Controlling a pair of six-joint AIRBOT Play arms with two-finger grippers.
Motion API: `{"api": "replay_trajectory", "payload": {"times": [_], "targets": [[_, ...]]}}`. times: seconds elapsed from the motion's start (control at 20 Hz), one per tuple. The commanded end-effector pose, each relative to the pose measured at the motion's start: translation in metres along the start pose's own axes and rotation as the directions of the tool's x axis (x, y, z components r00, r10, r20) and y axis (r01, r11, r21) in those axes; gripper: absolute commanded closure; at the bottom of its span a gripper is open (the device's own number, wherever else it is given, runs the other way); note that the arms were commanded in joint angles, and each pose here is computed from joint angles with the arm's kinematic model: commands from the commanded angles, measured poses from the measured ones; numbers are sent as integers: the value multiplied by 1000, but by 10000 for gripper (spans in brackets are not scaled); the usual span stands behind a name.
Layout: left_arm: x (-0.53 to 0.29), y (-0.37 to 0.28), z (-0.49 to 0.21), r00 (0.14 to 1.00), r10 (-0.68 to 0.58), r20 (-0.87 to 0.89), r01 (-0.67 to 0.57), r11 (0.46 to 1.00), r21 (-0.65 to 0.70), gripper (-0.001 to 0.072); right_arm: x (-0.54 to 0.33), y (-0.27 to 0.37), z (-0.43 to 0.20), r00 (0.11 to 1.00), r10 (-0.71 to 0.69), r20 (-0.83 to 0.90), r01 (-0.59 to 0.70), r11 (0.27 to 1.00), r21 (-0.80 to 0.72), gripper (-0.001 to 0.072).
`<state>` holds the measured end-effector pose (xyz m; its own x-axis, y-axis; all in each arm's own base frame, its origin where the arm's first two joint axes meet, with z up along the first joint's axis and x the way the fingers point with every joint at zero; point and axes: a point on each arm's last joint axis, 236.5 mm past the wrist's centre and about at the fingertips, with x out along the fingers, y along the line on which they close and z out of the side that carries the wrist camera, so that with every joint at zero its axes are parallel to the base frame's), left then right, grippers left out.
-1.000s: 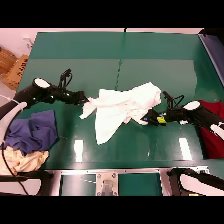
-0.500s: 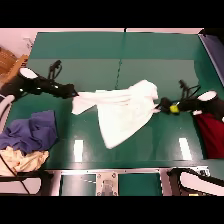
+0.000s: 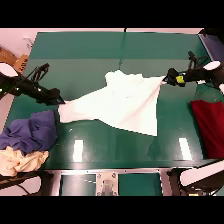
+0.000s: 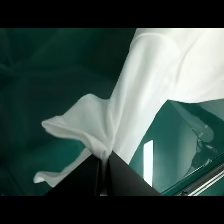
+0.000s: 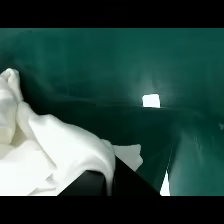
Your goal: Fold the shirts.
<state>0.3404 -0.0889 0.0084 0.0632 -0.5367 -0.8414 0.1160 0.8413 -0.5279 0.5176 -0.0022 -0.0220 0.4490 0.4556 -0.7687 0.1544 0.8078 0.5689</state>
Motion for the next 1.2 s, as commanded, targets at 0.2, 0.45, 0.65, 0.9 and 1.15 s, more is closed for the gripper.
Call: {"api": "replay_trajectory", "payload": {"times": [0.2, 0.45, 0.65, 0.9, 1.15], "targets": [[9, 33, 23, 984, 108, 140, -104, 994, -37, 682, 7, -20, -4, 993, -7, -115, 15, 997, 70, 444], [7, 37, 25, 981, 128, 145, -130, 991, 5, 126, -61, -66, -34, 972, -6, -235, 69, 963, 261, 380], [-6, 40, 38, 969, 167, 183, -175, 984, 29, 126, -69, -85, -107, 927, -34, -373, 159, 938, 309, 380], [-23, 31, 52, 962, 164, 219, -186, 979, 86, 126, -58, -82, -226, 887, -8, -461, 206, 902, 380, 345], [-25, 29, 53, 962, 163, 221, -191, 975, 110, 126, -30, -65, -302, 887, 26, -461, 185, 895, 406, 169]]}}
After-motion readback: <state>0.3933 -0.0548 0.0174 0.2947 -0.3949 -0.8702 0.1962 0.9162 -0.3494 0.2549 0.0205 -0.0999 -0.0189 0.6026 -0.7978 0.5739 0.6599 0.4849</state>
